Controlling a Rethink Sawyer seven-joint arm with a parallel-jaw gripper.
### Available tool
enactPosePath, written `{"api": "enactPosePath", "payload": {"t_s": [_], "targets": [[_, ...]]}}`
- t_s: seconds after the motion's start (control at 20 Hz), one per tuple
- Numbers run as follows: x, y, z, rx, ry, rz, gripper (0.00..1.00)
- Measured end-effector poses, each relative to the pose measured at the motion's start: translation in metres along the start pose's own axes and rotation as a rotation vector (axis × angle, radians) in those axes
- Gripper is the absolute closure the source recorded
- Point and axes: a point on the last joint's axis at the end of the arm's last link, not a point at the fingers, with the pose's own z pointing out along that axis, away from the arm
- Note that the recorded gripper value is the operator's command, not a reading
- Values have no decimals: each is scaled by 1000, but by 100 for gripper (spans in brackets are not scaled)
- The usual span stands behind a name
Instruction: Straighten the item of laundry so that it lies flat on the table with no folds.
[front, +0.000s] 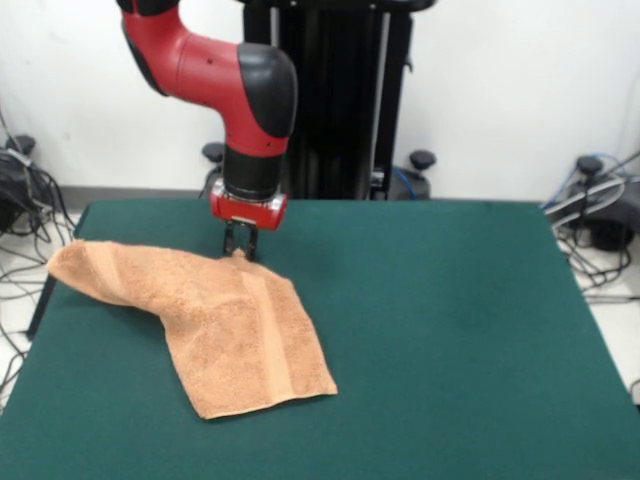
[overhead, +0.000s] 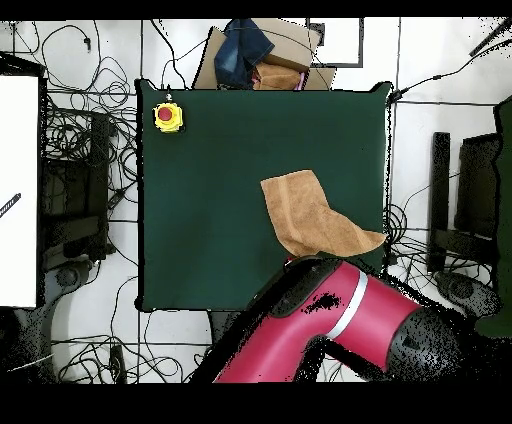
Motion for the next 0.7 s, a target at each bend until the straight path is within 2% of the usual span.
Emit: {"api": "enactPosePath", "payload": {"t_s": [0.7], "targets": [[-1, 1, 0, -1, -13, -3, 100]]}}
